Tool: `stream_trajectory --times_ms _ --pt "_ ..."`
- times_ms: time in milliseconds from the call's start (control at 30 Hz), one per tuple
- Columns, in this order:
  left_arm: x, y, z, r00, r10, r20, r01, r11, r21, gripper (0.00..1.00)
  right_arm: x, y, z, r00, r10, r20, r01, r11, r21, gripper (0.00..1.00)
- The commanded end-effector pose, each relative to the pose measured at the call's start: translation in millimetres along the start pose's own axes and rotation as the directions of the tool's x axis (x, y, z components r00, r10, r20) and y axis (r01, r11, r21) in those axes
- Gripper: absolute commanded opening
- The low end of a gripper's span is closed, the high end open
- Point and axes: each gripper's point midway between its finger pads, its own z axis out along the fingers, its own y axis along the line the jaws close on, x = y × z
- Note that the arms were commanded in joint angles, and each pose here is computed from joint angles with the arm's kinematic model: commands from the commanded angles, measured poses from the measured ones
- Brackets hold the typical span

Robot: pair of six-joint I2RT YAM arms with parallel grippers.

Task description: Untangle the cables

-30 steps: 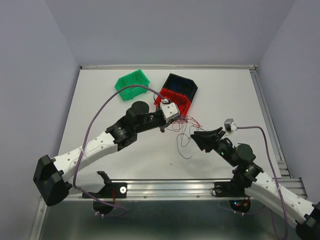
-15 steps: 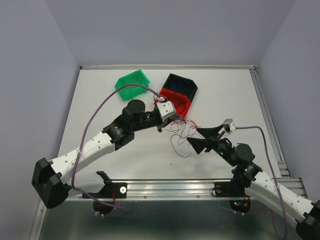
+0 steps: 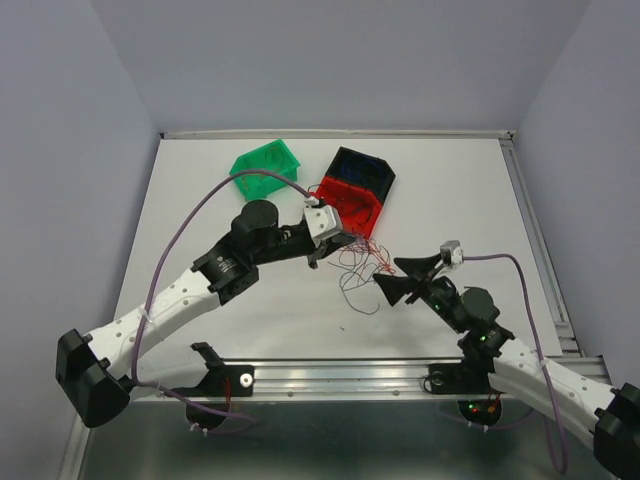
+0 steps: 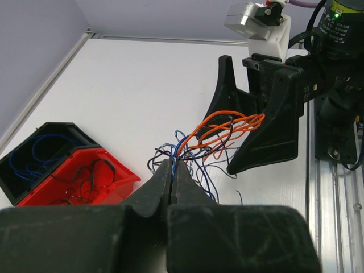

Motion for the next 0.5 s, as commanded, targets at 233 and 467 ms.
stream_trajectory --times_ms 233,467 --pt "12 -14 22 0.994 -0.044 -0.102 0.060 0.986 0.157 0.00 -33 43 -14 0.981 -0.011 0.193 0.058 0.970 -0.236 0.32" --pt "21 22 26 0.988 -0.062 -0.145 0.056 0.997 -0.045 0.00 -50 38 -31 0.953 0.043 0.300 0.027 0.974 -0.225 0.03"
